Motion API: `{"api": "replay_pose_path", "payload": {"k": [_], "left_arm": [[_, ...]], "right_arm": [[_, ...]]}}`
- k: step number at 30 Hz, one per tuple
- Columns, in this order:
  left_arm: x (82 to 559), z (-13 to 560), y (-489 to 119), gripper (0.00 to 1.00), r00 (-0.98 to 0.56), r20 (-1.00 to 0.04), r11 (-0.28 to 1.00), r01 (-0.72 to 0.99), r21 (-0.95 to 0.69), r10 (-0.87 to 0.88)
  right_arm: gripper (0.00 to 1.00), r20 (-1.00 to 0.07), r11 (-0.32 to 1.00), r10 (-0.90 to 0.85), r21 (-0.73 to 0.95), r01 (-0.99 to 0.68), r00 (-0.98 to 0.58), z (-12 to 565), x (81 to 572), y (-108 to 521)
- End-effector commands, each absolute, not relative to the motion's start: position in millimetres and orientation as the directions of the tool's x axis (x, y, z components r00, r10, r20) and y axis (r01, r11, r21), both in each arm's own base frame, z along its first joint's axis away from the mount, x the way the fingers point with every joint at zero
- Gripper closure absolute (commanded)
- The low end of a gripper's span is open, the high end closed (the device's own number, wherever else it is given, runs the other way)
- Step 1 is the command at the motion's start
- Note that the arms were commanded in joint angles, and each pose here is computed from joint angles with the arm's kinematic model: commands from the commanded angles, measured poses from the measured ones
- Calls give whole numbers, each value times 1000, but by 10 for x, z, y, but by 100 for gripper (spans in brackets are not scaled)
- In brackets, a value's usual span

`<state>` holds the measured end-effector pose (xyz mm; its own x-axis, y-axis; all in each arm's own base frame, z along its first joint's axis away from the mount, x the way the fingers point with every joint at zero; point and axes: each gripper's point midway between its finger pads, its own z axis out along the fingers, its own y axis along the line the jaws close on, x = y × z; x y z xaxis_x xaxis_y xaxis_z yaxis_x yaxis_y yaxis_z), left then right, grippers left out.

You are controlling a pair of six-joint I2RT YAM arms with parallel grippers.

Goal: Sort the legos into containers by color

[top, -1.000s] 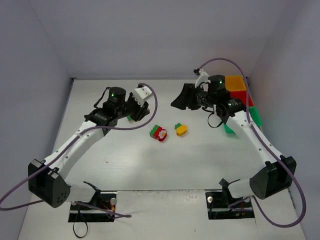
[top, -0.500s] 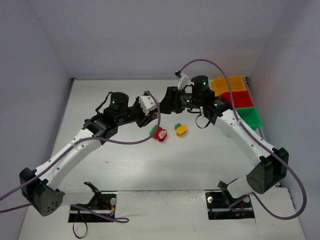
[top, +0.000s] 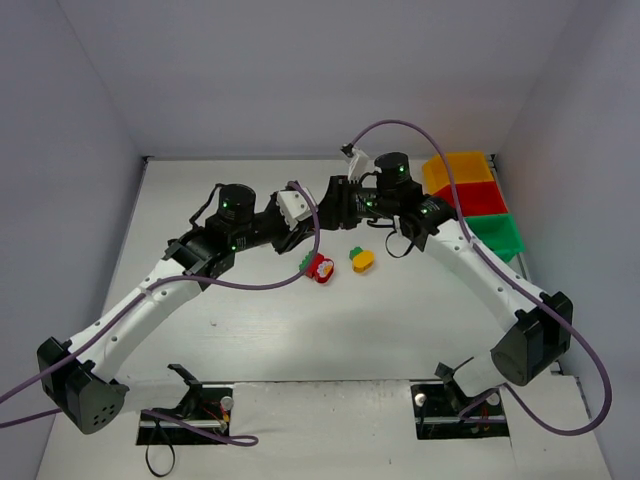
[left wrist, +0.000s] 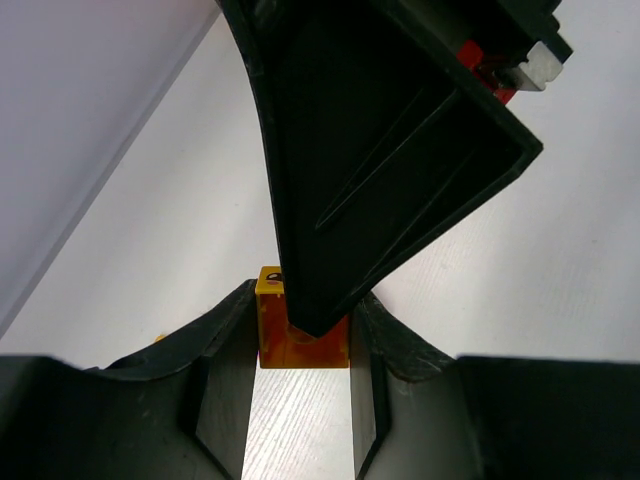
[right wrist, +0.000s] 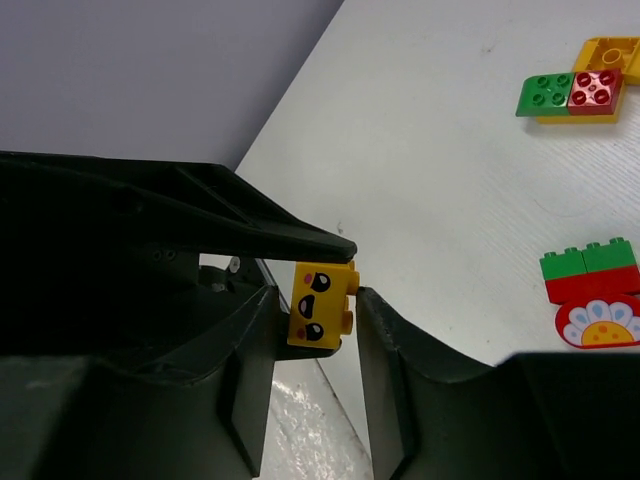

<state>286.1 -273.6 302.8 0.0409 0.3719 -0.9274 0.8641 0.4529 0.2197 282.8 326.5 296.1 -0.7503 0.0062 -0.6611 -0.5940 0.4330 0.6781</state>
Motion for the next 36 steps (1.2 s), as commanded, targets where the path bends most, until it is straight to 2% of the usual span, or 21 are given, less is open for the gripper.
{"api": "replay_pose_path", "payload": {"k": [1, 3, 7, 8, 9, 11, 12, 15, 18, 21, 25, 28, 30, 31, 36], "left_arm": [[2889, 3464, -2806, 94, 171, -940, 454, 841, 295, 294], [2897, 3462, -2812, 94, 176, -939, 455, 838, 300, 295], [2927, 3455, -2803, 93, 172, -939, 468, 831, 300, 297], [2933, 3436, -2799, 89, 167, -939, 472, 830, 298, 299], [2946, 3447, -2798, 80, 169, -941, 480, 825, 297, 292], [2983, 3399, -2763, 72, 154, -944, 509, 811, 289, 291], [3018, 3397, -2740, 55, 145, -947, 533, 797, 284, 287], [3079, 3309, -2683, 17, 88, -955, 585, 773, 245, 284], [3169, 3212, -2569, 16, 17, -960, 659, 723, 205, 280], [3239, 3122, -2408, 15, -68, -966, 732, 667, 141, 248], [3294, 2939, -2183, 15, -183, -960, 788, 613, 55, 210], [3288, 2784, -2022, 15, -286, -944, 823, 567, -26, 167], [3301, 2712, -1901, 15, -331, -933, 846, 529, -61, 140], [3291, 2691, -1861, 15, -343, -930, 853, 518, -70, 132], [3275, 2553, -1701, 15, -415, -901, 881, 464, -90, 127]], "right_arm": [[69, -713, 337, 19, 665, -667, -701, 3237, 2807, 3393], [75, -708, 335, 13, 669, -664, -706, 3205, 2807, 3401], [100, -709, 336, 7, 666, -666, -705, 3174, 2814, 3406], [100, -713, 344, 9, 660, -668, -701, 3166, 2826, 3399], [100, -716, 350, 10, 656, -669, -698, 3156, 2837, 3396], [100, -727, 371, 19, 643, -670, -687, 3150, 2886, 3362], [100, -738, 399, 28, 626, -670, -674, 3133, 2945, 3333], [100, -755, 498, 51, 586, -639, -653, 3028, 3172, 3155], [100, -779, 622, 92, 531, -575, -620, 2930, 3511, 2824], [100, -805, 779, 177, 466, -420, -566, 2835, 3981, 2229], [100, -866, 944, 230, 309, -113, -444, 2749, 4569, 1238], [100, -888, 975, 220, 191, 111, -404, 2582, 4877, 518], [100, -902, 973, 208, 151, 175, -377, 2603, 5048, 249], [100, -893, 965, 211, 125, 230, -397, 2425, 5157, 24], [100, -905, 945, 214, 96, 312, -368, 2336, 5594, -532]]}}
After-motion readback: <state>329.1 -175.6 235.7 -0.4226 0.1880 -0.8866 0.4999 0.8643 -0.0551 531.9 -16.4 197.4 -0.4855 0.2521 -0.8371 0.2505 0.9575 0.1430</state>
